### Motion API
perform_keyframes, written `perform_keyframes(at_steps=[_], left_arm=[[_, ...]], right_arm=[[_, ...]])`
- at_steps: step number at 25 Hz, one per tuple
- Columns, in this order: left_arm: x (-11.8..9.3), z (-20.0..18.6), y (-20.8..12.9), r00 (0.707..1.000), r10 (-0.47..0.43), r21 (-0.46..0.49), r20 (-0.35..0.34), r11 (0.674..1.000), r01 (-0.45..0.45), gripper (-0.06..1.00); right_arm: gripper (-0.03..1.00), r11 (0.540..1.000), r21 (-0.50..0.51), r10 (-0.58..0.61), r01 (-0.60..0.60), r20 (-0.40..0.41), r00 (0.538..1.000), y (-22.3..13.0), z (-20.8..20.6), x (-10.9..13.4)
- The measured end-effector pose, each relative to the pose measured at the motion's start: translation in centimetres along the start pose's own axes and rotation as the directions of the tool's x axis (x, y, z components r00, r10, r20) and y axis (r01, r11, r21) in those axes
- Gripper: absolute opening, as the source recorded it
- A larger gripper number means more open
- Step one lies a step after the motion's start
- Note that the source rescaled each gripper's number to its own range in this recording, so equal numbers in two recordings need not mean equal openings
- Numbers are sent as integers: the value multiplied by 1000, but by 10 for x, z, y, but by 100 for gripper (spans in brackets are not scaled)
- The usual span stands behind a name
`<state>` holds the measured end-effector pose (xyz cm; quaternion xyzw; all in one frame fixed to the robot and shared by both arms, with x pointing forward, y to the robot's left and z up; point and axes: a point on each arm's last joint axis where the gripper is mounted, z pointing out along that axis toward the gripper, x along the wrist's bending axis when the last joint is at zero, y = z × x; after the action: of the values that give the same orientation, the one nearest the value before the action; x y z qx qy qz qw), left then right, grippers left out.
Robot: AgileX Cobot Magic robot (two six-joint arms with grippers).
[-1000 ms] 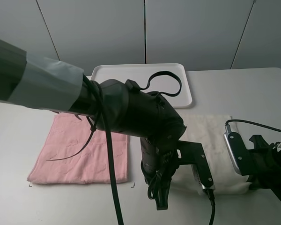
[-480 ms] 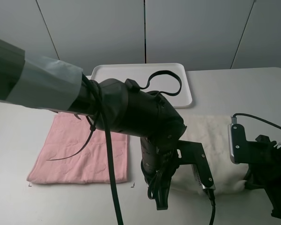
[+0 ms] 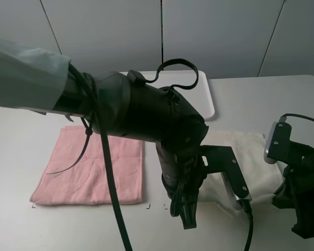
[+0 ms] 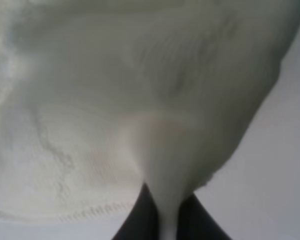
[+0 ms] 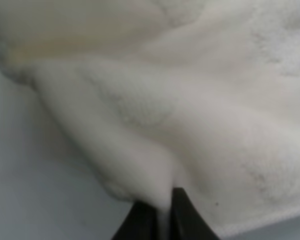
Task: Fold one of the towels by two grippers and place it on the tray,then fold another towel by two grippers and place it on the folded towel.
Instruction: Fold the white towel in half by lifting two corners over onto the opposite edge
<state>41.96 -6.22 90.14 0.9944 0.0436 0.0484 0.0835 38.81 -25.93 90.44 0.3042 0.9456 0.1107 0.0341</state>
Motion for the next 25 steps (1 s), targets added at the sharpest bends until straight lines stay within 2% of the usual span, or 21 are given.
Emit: perform_keyframes(at_steps=[6,10,17,21,25], left_arm=[[4,-26,9,1000,-18,-73,-24,997,16,0],[12,-41,19,994,-109,-125,-31,987,104,0],[50,-49,10,950,-309,-149,-37,942,301,0],[67,-49,0,926,-376,-144,-41,919,367,0],[74,-49,-4,910,-413,-149,-41,903,403,0]], right_arm=[[1,983,-47,178,-177,20,984,9,-19,-3],[1,956,-76,288,-285,42,957,26,-36,-17],[1,868,-192,489,-457,177,854,43,-60,-44],[1,837,-220,541,-500,202,817,45,-59,-50],[1,798,-215,601,-563,210,771,46,-44,-58]])
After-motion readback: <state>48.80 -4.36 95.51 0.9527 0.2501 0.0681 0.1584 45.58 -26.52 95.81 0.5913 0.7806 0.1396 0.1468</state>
